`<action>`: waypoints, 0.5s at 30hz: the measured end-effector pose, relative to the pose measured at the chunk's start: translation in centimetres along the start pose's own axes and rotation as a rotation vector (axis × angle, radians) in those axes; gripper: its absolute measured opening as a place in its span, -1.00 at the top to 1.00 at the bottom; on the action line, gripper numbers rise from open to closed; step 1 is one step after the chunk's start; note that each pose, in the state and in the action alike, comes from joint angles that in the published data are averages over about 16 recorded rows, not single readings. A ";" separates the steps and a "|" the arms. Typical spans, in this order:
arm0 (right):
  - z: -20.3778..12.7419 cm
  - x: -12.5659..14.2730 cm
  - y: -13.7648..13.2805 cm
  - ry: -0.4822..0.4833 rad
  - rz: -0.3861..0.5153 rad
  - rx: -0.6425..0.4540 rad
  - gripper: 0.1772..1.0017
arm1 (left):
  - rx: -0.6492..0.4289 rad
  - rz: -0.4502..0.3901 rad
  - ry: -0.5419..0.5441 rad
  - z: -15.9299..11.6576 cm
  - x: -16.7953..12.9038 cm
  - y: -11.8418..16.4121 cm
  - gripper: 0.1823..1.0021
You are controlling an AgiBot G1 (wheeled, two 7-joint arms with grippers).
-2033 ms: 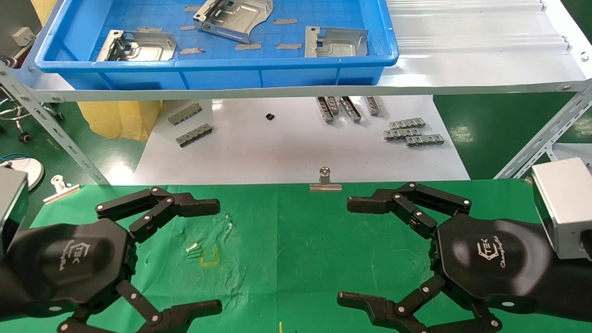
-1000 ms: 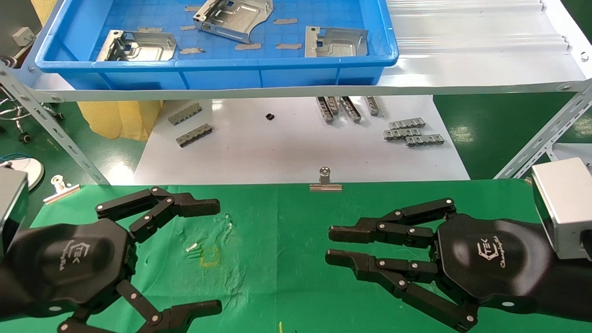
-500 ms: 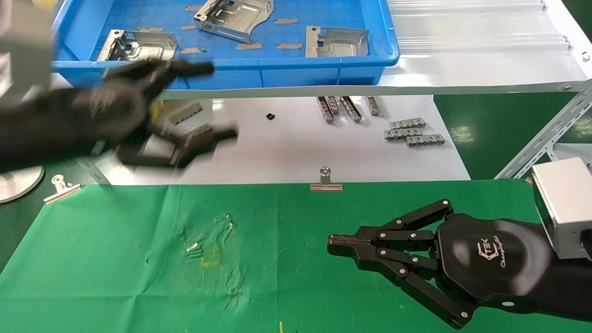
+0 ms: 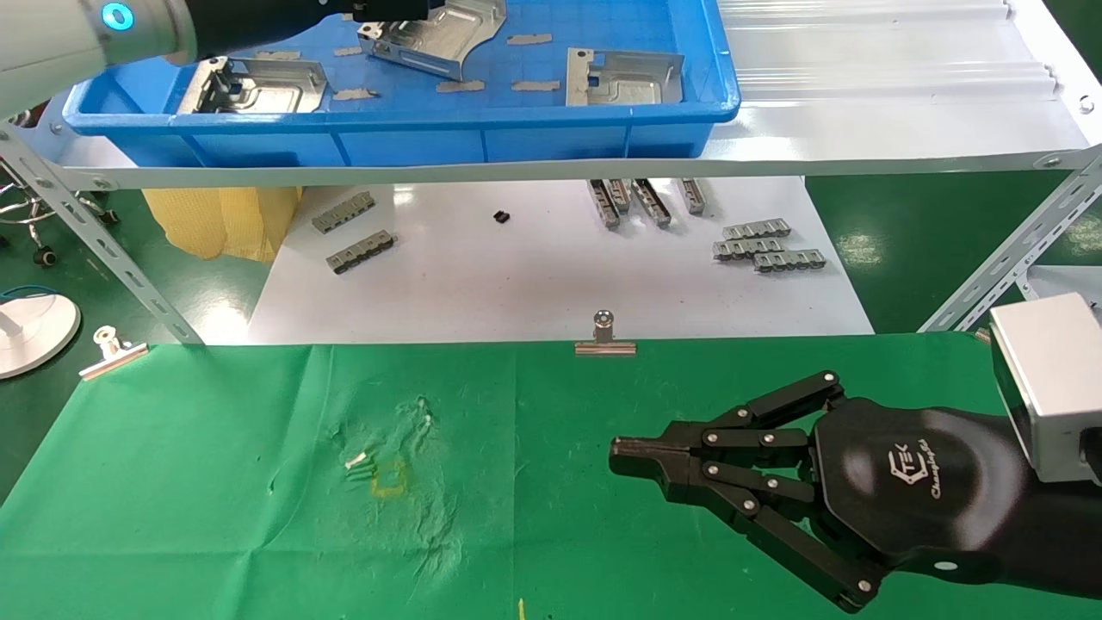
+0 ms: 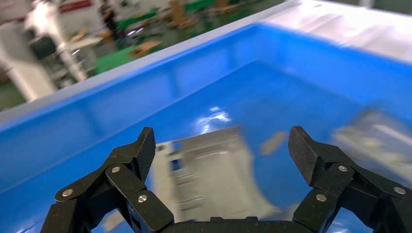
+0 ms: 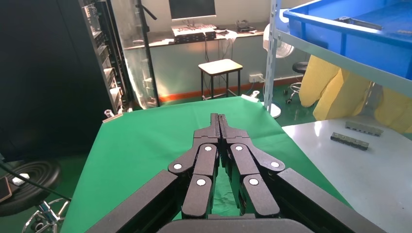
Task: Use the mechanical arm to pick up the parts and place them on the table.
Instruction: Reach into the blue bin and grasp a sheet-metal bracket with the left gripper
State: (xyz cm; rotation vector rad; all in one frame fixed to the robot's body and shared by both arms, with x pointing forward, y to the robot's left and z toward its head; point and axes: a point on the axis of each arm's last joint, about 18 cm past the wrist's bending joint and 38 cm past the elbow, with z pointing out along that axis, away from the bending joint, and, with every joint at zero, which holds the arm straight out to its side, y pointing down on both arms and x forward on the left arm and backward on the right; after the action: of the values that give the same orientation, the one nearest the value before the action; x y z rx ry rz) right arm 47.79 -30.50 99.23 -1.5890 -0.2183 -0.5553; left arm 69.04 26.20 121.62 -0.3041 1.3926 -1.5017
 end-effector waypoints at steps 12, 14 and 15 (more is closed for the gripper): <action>0.0 0.0 0.0 0.000 0.000 0.000 0.92 | -0.094 -0.064 -0.147 2.5 -1.0 1.6 -0.96; 0.0 0.0 0.0 0.000 0.000 0.000 0.88 | -0.102 -0.074 -0.156 2.6 -1.0 1.8 -0.95; 0.0 0.0 0.0 0.000 0.000 0.000 0.86 | -0.105 -0.078 -0.160 2.7 -1.0 1.9 -0.93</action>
State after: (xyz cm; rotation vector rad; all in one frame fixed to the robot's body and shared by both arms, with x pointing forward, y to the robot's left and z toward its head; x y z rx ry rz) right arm 47.79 -30.50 99.23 -1.5890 -0.2183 -0.5553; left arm 72.40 25.75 121.27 -0.5381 1.3470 -1.4364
